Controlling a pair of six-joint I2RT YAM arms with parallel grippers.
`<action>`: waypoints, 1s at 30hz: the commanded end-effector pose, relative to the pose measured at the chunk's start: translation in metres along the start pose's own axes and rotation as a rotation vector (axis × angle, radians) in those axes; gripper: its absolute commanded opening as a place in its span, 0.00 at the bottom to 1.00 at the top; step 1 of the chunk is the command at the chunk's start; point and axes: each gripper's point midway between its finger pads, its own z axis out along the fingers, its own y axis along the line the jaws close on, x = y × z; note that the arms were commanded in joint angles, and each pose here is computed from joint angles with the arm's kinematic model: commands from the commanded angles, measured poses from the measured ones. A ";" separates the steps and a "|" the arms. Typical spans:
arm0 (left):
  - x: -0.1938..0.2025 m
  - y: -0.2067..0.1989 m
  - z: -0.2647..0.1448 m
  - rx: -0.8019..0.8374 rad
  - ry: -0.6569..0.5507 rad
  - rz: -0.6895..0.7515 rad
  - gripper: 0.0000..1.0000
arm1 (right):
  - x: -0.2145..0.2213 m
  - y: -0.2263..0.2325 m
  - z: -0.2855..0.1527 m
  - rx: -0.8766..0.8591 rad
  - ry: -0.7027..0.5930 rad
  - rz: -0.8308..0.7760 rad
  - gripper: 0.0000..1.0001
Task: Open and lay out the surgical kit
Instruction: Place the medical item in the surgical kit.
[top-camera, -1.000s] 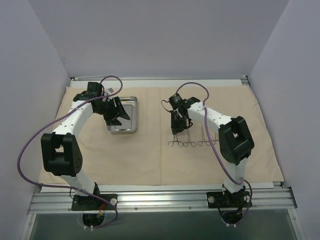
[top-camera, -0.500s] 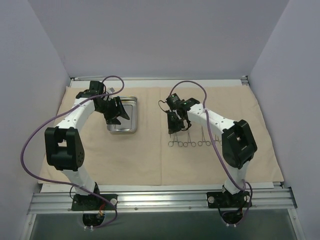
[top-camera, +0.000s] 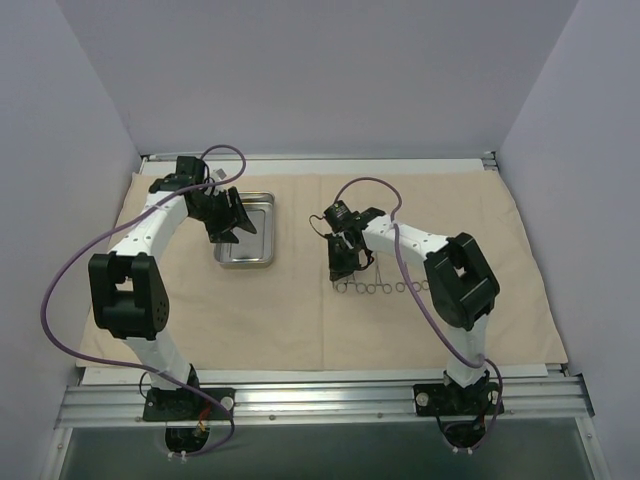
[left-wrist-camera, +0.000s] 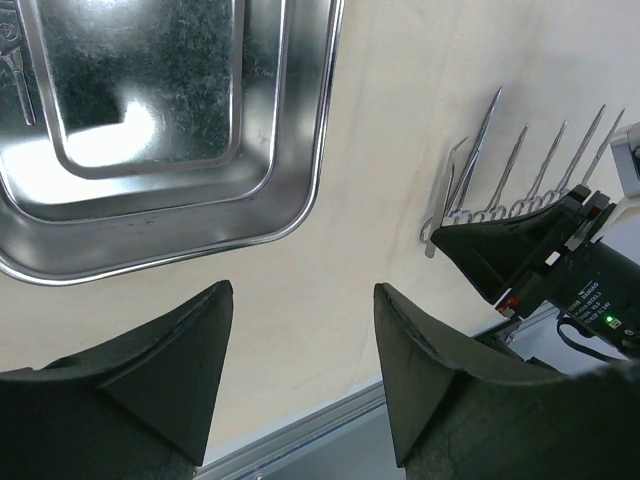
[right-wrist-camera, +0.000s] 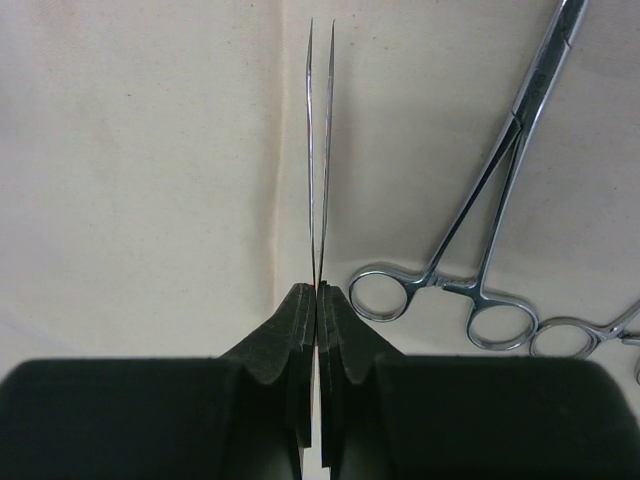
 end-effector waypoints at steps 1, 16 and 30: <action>-0.010 -0.003 -0.006 0.004 -0.019 0.019 0.67 | 0.003 0.000 0.007 -0.001 0.017 0.012 0.00; -0.010 0.002 -0.007 -0.014 -0.008 0.012 0.67 | 0.012 -0.001 0.021 0.000 0.072 0.018 0.00; -0.016 0.004 -0.005 -0.032 -0.005 0.021 0.68 | -0.004 0.009 0.010 -0.022 0.030 0.004 0.29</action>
